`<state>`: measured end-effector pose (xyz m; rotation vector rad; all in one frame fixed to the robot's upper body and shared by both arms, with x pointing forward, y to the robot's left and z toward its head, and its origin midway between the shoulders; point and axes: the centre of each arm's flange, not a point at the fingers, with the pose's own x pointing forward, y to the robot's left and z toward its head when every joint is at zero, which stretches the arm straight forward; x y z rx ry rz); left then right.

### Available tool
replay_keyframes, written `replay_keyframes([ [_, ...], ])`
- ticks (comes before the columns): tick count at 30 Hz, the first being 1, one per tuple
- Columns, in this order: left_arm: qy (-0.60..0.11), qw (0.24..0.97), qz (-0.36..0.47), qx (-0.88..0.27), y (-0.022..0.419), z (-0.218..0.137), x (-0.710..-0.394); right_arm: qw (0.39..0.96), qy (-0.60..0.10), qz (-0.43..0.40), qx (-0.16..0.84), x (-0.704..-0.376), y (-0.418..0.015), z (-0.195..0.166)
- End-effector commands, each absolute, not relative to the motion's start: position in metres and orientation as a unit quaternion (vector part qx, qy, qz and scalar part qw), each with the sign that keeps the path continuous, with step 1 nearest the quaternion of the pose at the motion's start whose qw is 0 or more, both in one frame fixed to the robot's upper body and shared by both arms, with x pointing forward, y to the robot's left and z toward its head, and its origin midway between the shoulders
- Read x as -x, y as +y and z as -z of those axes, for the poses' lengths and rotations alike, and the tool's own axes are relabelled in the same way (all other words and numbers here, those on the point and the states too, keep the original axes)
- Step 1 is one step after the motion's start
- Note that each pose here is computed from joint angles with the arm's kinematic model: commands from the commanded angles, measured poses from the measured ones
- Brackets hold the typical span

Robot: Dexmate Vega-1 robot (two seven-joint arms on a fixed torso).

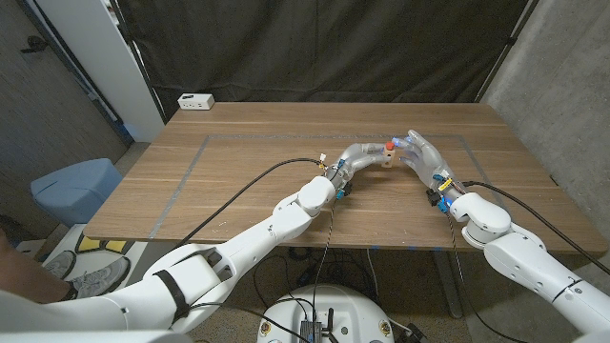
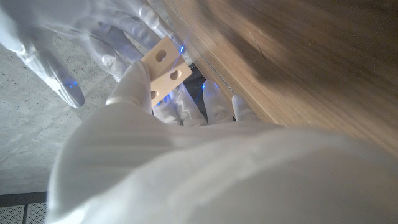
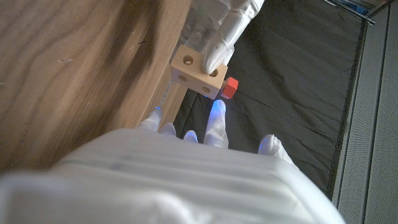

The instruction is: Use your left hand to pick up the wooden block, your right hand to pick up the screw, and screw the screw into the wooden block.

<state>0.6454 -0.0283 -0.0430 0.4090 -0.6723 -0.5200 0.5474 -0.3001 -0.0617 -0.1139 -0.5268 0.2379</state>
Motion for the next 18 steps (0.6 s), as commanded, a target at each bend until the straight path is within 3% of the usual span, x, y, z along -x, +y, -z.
replay_keyframes([
  [1, -0.324, 0.891, 0.251, -0.197, -0.0289, 0.0427, -0.6448, 0.955, -0.260, -0.127, 0.062, -0.5487, -0.2987, 0.0578],
  [18, -0.323, 0.891, 0.250, -0.196, -0.0286, 0.0431, -0.6453, 0.955, -0.263, -0.121, 0.060, -0.5483, -0.2978, 0.0579],
])
